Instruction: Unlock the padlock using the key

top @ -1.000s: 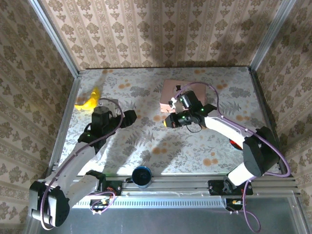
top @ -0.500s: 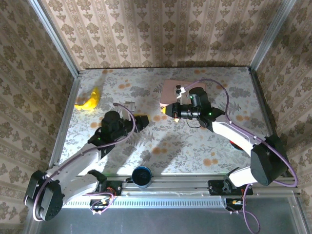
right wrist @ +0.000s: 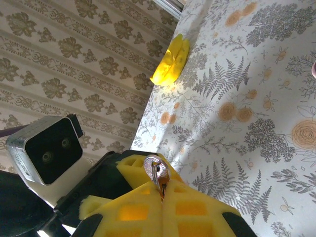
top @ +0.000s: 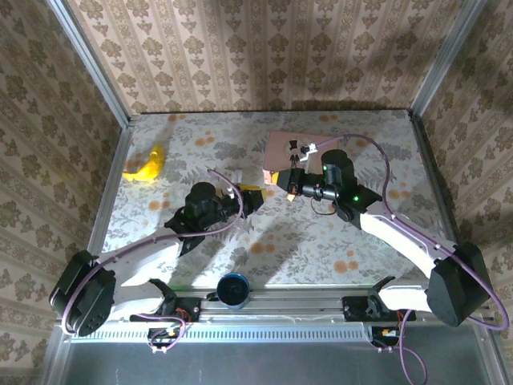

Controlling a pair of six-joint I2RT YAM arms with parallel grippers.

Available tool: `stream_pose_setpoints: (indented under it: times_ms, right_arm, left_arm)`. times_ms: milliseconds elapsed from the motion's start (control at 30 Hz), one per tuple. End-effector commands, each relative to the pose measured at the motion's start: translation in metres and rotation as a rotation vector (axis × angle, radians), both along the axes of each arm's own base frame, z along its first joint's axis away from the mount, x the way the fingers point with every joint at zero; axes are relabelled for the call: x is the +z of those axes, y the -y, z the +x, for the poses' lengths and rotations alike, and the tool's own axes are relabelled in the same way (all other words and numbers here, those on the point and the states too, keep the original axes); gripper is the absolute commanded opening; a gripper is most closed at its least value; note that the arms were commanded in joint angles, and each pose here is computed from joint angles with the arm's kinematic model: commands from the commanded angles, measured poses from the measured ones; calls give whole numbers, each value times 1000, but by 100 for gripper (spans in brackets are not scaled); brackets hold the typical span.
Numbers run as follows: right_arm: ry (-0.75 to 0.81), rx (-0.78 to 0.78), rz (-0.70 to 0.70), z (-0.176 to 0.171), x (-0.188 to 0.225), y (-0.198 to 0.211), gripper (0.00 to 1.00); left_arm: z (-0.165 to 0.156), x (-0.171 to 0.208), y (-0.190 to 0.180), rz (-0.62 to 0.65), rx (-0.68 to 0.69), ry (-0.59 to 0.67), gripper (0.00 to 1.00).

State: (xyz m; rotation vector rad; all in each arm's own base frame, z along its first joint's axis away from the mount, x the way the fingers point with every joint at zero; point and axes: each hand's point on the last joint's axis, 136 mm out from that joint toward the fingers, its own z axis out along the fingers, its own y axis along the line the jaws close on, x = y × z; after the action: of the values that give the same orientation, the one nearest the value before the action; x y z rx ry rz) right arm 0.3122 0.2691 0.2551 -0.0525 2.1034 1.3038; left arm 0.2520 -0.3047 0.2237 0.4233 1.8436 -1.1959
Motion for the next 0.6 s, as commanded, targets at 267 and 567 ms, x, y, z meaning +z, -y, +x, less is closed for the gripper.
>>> stream_pose_setpoints:
  times_ms: [267,567]
  right_arm:
    - [39,-36,36,-2,15,4,0]
    - [37,-21,44,-3,17,0,0]
  left_arm:
    - [-8,45,26,-60,-96,193,37]
    - [-3,52,27,-81,-80,213,29]
